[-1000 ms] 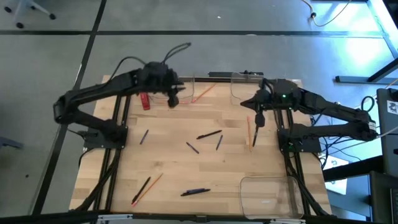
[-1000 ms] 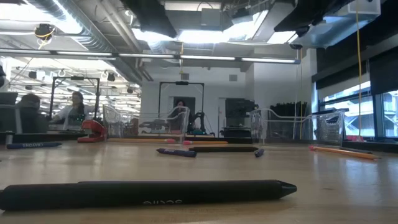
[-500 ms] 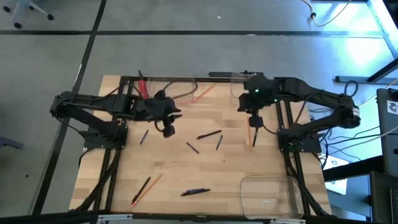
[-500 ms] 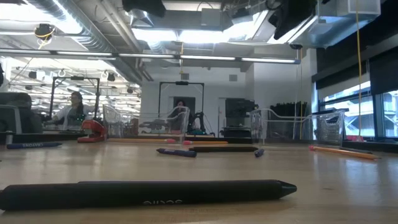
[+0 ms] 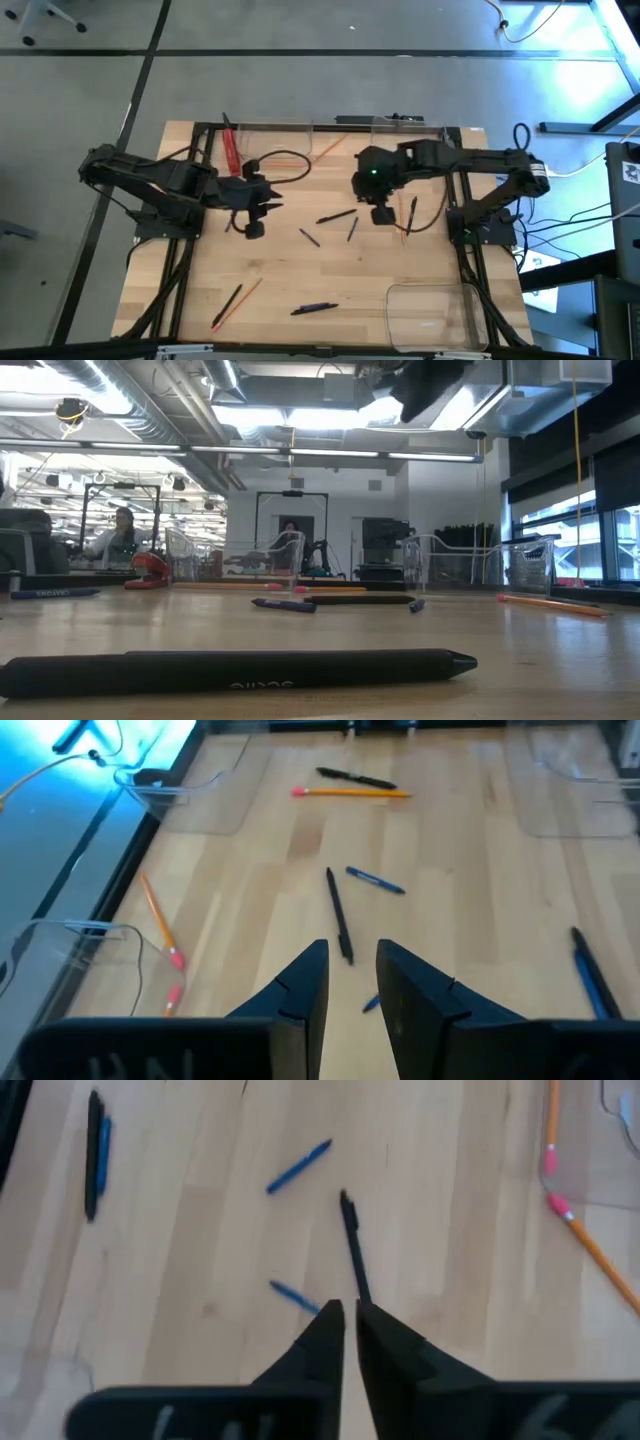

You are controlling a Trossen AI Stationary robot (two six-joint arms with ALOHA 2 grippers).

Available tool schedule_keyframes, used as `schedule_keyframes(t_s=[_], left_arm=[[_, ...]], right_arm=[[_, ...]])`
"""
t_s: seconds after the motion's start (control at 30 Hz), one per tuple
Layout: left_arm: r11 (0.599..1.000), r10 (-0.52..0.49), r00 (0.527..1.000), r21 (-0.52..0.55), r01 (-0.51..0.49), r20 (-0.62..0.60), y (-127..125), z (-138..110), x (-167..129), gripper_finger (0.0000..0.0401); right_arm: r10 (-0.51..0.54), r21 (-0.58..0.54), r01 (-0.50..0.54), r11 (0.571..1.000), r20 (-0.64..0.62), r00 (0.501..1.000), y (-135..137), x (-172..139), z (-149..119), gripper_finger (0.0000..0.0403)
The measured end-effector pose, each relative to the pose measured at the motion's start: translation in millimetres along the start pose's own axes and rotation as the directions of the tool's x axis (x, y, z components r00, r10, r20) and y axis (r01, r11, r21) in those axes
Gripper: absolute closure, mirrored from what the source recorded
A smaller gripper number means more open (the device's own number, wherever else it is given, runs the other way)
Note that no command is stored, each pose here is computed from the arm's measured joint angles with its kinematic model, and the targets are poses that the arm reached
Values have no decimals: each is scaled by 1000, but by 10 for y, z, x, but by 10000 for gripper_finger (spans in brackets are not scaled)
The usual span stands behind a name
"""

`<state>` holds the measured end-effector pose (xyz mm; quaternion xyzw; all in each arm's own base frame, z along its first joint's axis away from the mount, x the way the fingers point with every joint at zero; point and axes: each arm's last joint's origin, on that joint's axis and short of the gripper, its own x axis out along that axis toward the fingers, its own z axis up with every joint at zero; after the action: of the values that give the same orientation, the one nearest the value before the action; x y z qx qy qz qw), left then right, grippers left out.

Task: Sort crayons/erasers/pens/pencils in bins
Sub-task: Put the black pen into the top right transparent bin

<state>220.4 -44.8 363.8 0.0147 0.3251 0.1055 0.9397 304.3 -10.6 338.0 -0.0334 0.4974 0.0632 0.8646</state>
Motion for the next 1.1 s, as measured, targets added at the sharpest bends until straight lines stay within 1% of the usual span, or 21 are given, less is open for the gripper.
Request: schedule_keyframes(t_s=[0.13, 0.2, 0.33, 0.43, 0.5, 0.57, 0.8, 0.97, 1.1], left_arm=[[1000, -22, 999, 2, 22, 30, 20, -19, -150, 321], [999, -33, 998, 3, 33, 44, 33, -30, -223, 321], [999, -48, 997, 4, 48, 64, 47, -46, -314, 321], [999, -53, 997, 9, 52, 62, 43, -55, -331, 321], [999, -51, 997, 14, 50, 50, 44, -65, -326, 321], [999, -50, 998, 17, 49, 45, 43, -69, -322, 321], [999, -49, 998, 23, 48, 41, 42, -72, -318, 321], [999, -48, 998, 18, 47, 42, 43, -72, -319, 321], [999, -45, 998, 17, 45, 42, 44, -72, -319, 321]], right_arm=[[0, 48, 0, 999, 1, 1000, -23, 113, 70, 322], [-2, 50, 1, 999, 8, 1000, -32, 165, 99, 300], [-4, 17, 3, 1000, 51, 999, -39, 317, 195, 257], [-3, -33, 6, 999, 76, 997, -31, 475, 271, 237], [-2, -69, 7, 998, 84, 996, -44, 600, 311, 233], [7, -80, 0, 997, 78, 997, -57, 736, 335, 231], [17, -86, -20, 996, -38, 999, -140, 1244, 285, 231], [31, -130, -47, 990, -125, 992, -163, 1598, 210, 242], [34, -125, -51, 991, -139, 990, -179, 1822, 185, 253]])
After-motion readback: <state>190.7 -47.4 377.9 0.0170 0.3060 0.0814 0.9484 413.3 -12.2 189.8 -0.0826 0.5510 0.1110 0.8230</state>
